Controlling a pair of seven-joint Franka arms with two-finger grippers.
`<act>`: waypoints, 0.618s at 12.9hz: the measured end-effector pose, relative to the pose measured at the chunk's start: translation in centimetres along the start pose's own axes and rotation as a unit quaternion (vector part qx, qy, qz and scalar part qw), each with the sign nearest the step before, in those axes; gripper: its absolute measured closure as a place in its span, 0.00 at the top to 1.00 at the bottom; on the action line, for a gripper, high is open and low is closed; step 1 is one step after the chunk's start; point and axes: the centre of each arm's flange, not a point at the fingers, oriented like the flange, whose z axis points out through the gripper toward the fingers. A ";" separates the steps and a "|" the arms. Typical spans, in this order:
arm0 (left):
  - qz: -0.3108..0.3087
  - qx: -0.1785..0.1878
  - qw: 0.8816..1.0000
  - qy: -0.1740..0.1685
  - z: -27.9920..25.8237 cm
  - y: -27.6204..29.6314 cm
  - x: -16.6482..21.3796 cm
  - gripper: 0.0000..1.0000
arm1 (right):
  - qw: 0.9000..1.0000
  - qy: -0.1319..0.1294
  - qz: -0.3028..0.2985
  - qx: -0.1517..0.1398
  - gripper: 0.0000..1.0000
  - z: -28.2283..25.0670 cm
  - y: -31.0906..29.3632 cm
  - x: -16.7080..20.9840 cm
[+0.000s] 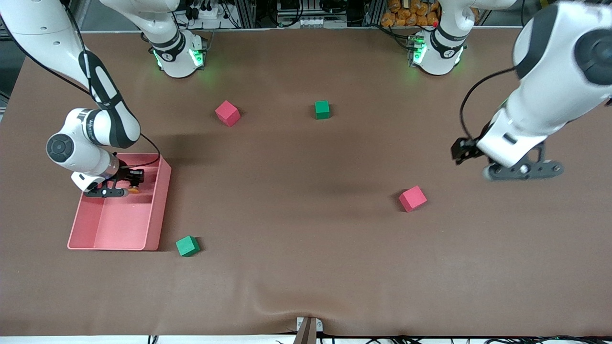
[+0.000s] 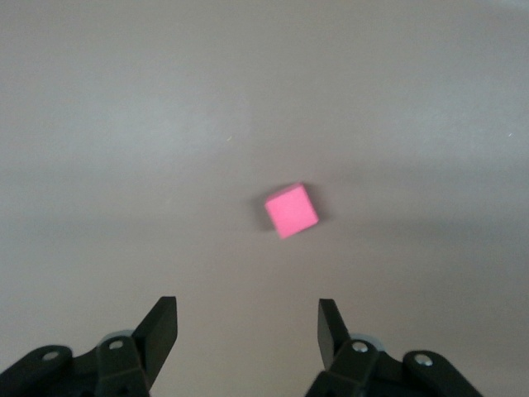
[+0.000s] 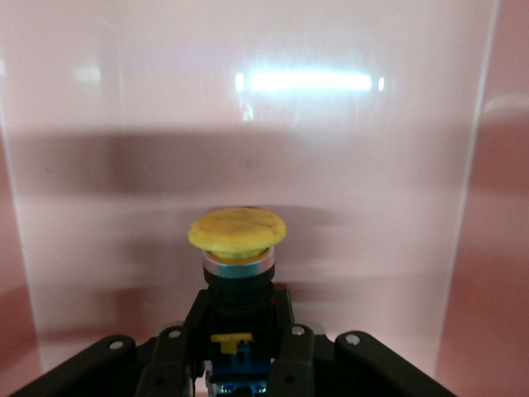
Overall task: Place and upright button with both arms
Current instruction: 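Lift the button with the right gripper while the left gripper approaches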
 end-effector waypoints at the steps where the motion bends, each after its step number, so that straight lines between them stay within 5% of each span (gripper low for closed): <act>1: -0.002 -0.001 1.000 -0.001 1.7 1.2 0.6 0.77 | 1.000 0.012 -0.004 -0.002 0.34 -1.2 0.1 0.6; 8: -0.004 0.003 1.000 -0.017 5.3 3.9 1.2 0.77 | 0.995 0.038 -0.096 -0.005 0.34 -14.1 -2.3 5.7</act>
